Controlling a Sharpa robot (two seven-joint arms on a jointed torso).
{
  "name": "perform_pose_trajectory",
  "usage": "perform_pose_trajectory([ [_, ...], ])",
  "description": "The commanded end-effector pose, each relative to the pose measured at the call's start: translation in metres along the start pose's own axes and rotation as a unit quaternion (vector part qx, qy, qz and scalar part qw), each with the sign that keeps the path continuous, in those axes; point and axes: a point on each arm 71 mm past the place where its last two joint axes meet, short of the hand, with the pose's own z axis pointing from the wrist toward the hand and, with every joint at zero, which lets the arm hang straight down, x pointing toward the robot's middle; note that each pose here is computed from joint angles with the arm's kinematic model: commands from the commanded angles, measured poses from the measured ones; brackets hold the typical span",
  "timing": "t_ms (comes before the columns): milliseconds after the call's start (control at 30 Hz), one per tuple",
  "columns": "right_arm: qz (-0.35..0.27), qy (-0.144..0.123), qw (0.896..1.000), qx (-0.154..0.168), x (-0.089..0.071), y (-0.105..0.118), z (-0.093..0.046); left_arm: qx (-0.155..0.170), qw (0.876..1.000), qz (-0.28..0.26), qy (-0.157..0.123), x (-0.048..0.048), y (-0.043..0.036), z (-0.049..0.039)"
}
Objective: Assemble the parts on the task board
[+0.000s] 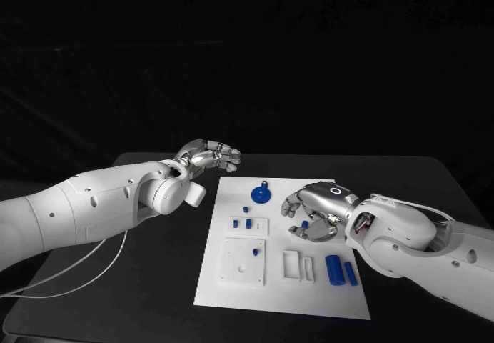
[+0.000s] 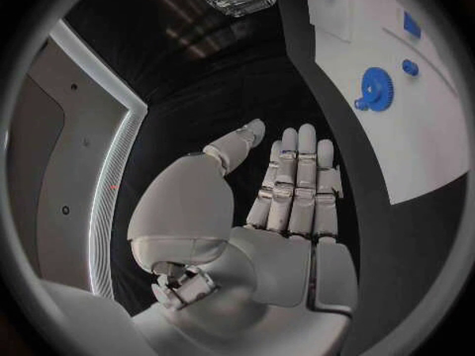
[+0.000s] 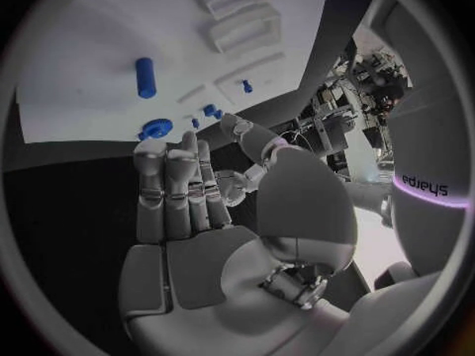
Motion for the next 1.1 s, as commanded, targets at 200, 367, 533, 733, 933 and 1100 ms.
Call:
perform_pose_trajectory([
  [200,-0.039,0.067,0.997,0.026,0.009,-0.022,-0.005,0.004,1.0,-0.005,0.007,0.0012,-0.0015,0.0007],
  [367,-0.055,0.067,0.996,0.034,0.01,-0.029,-0.004,0.004,1.0,-0.005,0.007,0.0016,-0.0013,0.001],
  [533,-0.058,0.07,0.995,0.036,0.012,-0.032,-0.002,0.004,1.0,-0.005,0.007,0.0016,-0.0012,0.001],
  [733,-0.063,0.07,0.995,0.037,0.015,-0.033,0.0,0.004,1.0,-0.005,0.008,0.0015,-0.0011,0.0009],
  [933,-0.068,0.082,0.994,0.04,0.018,-0.035,0.001,0.003,1.0,-0.005,0.007,0.0007,-0.001,0.0006],
  [1100,-0.069,0.087,0.993,0.037,0.022,-0.034,0.001,0.003,1.0,-0.005,0.008,0.0012,-0.001,0.0006],
])
